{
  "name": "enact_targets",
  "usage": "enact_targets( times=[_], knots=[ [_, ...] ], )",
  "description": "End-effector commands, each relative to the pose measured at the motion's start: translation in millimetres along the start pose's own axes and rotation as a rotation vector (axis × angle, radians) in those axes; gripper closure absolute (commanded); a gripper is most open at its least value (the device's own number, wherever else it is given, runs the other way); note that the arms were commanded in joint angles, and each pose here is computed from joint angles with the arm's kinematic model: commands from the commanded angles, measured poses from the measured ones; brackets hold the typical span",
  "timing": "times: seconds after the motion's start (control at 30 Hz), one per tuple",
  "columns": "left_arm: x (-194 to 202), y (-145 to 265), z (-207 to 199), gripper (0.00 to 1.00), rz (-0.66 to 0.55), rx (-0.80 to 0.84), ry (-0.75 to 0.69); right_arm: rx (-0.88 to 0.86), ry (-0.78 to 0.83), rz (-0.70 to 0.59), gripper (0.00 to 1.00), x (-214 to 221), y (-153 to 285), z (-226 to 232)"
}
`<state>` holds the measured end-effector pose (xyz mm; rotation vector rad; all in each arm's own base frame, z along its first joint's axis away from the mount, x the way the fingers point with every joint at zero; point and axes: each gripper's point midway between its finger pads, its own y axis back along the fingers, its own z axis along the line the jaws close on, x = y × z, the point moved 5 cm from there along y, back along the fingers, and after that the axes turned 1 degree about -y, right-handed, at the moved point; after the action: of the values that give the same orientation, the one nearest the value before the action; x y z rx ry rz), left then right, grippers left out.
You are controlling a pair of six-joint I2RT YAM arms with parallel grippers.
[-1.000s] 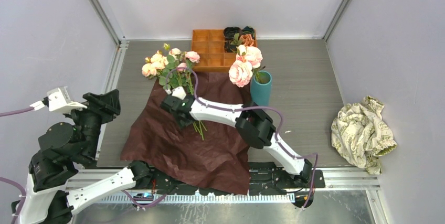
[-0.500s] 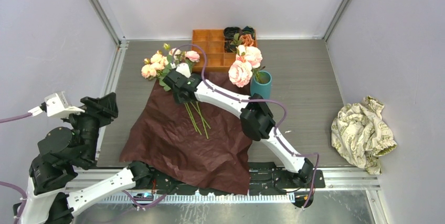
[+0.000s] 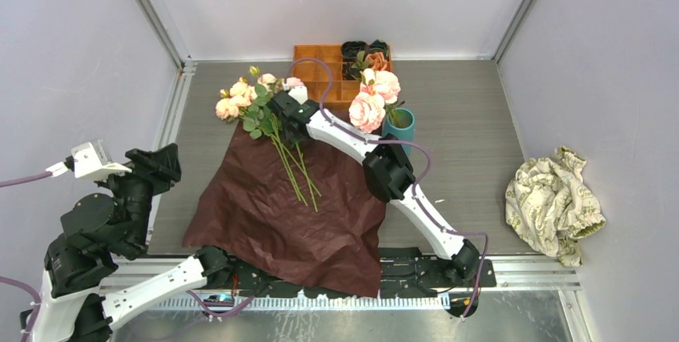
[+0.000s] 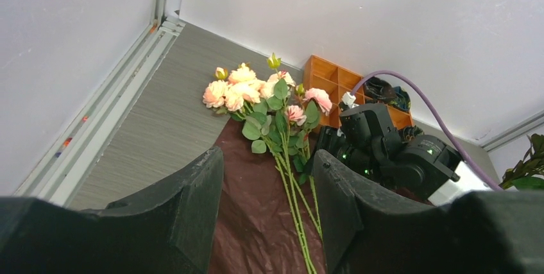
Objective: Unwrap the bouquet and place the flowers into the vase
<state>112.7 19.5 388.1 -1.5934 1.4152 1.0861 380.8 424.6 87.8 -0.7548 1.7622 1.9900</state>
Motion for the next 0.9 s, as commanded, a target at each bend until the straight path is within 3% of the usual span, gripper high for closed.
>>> enact_targets(
  times=[0.0,0.13,0.33,0.57,0.7,0.73,0.8,0.87],
  knots=[
    [-7.1,2.9,4.9,0.46,-0.007,-0.012,0.025,-0.066,-0.070,-0.037,0.49,-19.0,1.5,12.4],
    [-10.3,5.3,11.8,0.46,-0.020,-0.026,0.042,-0.074,-0.074,-0.009,0.58,-9.8,-6.1,12.9],
    [-11.7,5.9,11.0,0.46,-0.021,-0.018,0.055,-0.048,-0.071,0.032,0.96,14.1,-8.0,3.8],
    [-5.1,2.5,1.3,0.48,0.004,-0.002,0.042,-0.029,-0.007,0.041,0.99,60.0,46.3,-14.1],
    [-1.4,1.2,-2.0,0.48,0.011,0.007,0.040,0.014,0.024,0.042,0.94,86.5,76.3,-35.2],
    [-0.7,1.0,-2.9,0.48,0.013,0.009,0.043,0.027,0.028,0.037,0.86,90.8,81.8,-40.8],
    [0.7,0.6,-4.2,0.48,0.016,0.014,0.045,0.046,0.031,0.029,0.59,93.6,89.0,-48.8],
    [2.3,-0.1,-5.8,0.48,0.018,0.017,0.045,0.057,0.039,0.017,0.48,90.3,91.7,-50.8]
  ],
)
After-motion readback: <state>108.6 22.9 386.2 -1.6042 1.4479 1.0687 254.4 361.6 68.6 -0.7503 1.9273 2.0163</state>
